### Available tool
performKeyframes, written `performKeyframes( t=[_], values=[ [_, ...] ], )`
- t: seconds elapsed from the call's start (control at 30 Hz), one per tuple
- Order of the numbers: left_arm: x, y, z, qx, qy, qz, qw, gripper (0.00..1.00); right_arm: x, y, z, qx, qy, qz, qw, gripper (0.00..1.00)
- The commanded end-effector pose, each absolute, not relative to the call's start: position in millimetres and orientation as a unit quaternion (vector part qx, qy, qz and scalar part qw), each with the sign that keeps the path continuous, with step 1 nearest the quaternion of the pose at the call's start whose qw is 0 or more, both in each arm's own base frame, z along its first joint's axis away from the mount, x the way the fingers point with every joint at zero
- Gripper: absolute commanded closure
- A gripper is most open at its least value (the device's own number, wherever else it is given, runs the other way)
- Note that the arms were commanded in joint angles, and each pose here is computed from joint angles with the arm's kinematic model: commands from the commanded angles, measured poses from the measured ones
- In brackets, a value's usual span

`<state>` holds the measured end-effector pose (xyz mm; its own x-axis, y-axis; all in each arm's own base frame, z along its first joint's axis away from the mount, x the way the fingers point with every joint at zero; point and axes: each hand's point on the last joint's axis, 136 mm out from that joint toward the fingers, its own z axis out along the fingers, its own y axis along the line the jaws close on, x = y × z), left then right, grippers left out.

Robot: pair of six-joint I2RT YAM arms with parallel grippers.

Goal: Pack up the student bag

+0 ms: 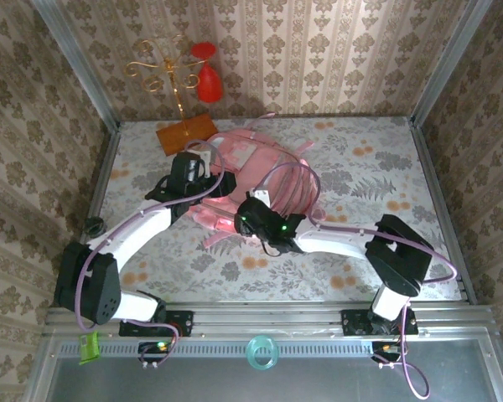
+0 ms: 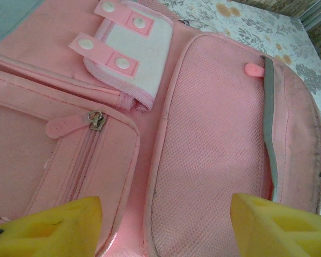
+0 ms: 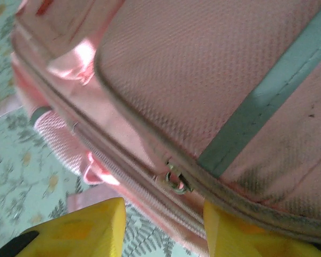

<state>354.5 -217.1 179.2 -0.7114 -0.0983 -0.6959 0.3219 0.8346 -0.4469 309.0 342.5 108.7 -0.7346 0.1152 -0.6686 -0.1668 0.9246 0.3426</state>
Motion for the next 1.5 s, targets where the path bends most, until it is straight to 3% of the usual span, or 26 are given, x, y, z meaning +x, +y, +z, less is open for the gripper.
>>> performKeyframes(
  t=[0.0, 0.33, 0.93, 1.23, 1.47],
  values=[
    [350.4, -218.4, 187.5, 0.078, 0.873, -0.287, 0.387, 0.35, 326.2, 331.1, 109.4, 0.042, 0.904, 0.148, 0.398, 0.57],
    [349.0, -218.2, 185.3, 0.081, 0.873, -0.29, 0.384, 0.35, 340.8, 324.7, 104.8, 0.105, 0.887, 0.103, 0.437, 0.58],
    [348.9, -220.1, 179.6, 0.086, 0.875, -0.29, 0.379, 0.35, 337.8, 313.3, 110.6, 0.119, 0.878, 0.107, 0.451, 0.85],
    [343.5, -221.7, 169.5, 0.098, 0.88, -0.289, 0.363, 0.35, 327.7, 315.2, 115.1, 0.091, 0.884, 0.18, 0.422, 1.0],
    [329.1, -225.4, 151.0, 0.118, 0.887, -0.284, 0.343, 0.35, 325.2, 322.9, 119.5, 0.063, 0.872, 0.295, 0.386, 0.97]
  ],
)
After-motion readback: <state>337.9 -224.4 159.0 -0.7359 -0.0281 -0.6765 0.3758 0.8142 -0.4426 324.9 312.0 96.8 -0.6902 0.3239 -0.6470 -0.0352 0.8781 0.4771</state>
